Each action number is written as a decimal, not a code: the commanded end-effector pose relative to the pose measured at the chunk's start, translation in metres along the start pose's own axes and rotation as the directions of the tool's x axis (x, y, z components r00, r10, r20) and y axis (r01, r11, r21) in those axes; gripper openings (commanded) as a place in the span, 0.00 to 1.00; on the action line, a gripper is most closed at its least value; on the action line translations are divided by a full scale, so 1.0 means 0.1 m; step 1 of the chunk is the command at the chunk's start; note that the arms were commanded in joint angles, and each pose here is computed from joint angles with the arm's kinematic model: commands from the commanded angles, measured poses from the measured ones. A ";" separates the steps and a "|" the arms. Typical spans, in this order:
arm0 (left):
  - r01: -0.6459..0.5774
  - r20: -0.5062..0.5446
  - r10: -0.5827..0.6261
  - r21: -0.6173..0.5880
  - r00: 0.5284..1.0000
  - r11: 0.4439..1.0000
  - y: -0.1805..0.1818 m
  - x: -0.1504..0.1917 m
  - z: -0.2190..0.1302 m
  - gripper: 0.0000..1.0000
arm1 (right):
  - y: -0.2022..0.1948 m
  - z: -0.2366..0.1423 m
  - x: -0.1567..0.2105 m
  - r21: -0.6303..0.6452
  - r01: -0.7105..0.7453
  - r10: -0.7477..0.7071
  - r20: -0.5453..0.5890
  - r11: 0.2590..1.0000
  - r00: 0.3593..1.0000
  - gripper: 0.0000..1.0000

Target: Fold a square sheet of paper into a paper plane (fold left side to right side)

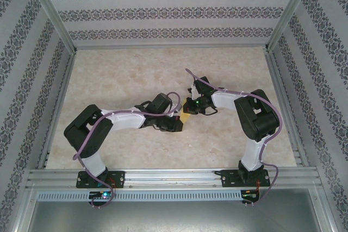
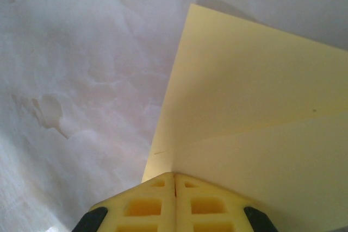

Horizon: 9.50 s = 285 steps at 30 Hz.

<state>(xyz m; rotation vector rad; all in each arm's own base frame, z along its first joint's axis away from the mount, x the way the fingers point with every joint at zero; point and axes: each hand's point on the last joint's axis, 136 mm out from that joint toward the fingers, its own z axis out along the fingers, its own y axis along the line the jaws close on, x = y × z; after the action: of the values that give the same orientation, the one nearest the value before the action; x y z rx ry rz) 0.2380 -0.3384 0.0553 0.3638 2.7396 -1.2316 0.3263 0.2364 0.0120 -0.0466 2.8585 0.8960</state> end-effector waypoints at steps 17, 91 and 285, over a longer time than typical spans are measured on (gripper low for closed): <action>0.005 0.020 -0.005 -0.031 1.000 1.000 0.19 -0.13 0.20 0.05 | -0.74 0.15 0.50 0.261 -0.077 0.113 -0.126 0.962 0.986 0.00; 0.032 0.004 -0.032 -0.059 0.999 0.998 0.42 -0.16 0.26 0.05 | -0.88 0.12 0.56 0.332 -0.046 0.101 -0.151 0.942 0.983 0.00; 0.110 0.629 0.266 -0.493 0.731 0.863 0.95 -0.36 -2.52 0.90 | 0.18 0.03 -0.92 0.526 0.108 -0.089 -0.061 0.844 0.994 0.00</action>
<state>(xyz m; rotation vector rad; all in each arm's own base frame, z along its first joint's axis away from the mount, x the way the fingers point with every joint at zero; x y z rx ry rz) 0.2957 -0.1005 0.1584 -0.0432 2.2064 -0.4507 0.4199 0.2579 0.0342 -0.1174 2.9524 0.1126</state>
